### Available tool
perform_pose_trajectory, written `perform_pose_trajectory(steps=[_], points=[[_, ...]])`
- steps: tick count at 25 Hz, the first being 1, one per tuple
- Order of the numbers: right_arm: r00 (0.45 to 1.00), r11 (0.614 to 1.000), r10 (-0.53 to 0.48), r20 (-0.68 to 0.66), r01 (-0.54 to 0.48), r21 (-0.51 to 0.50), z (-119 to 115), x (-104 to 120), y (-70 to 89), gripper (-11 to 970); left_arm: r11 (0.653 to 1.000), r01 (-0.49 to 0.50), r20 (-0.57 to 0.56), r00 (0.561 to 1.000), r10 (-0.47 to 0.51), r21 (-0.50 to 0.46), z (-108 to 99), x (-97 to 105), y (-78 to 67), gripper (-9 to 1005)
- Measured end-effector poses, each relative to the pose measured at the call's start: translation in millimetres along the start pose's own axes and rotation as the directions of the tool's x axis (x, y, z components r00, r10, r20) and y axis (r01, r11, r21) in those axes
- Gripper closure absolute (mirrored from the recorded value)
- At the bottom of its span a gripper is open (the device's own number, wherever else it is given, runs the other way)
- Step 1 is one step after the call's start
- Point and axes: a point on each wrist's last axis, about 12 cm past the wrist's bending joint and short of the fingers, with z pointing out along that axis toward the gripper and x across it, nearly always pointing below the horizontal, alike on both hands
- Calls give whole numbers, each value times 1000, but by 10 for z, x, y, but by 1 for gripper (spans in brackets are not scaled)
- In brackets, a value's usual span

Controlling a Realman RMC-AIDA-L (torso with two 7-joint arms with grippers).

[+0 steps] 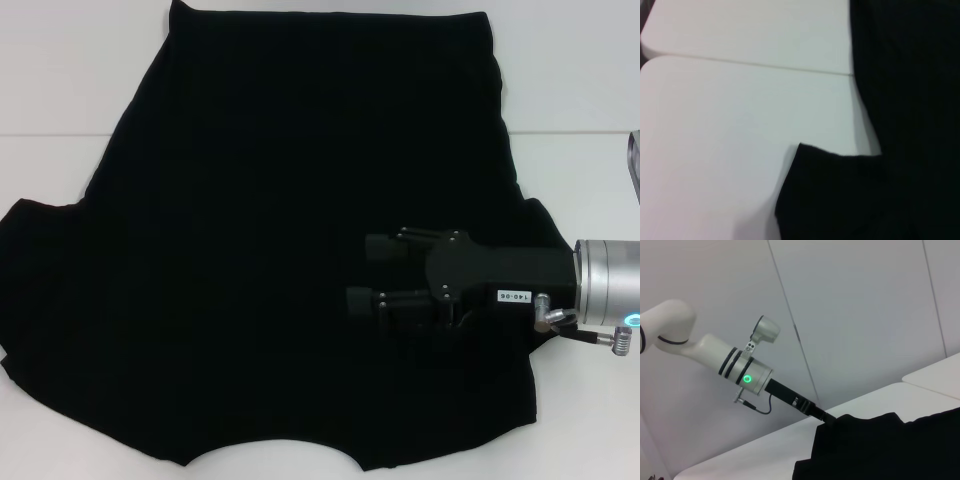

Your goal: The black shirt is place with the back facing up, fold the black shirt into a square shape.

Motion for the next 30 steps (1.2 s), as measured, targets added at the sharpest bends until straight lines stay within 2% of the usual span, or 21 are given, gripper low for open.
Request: perform_pose_trajectory(steps=[7, 18, 22, 24, 30], points=[[1000, 1000, 3, 0, -3, 0, -2, 9, 2, 46, 998, -47, 19, 999, 46, 36, 78, -157, -152, 994], [1000, 1000, 18, 2, -18, 2, -8, 44, 11, 45, 981, -154, 12, 988, 154, 116, 263, -349, -482, 994], [1000, 1000, 22, 4, -22, 5, -19, 57, 13, 47, 969, -186, 26, 982, 185, 162, 272, -353, -568, 995], [1000, 1000, 25, 4, -25, 5, -22, 65, 16, 47, 953, -215, 44, 977, 211, 215, 259, -333, -623, 995], [1000, 1000, 22, 12, -22, 5, -19, 94, 25, 46, 911, -266, 59, 964, 261, 314, 326, -185, -768, 994]])
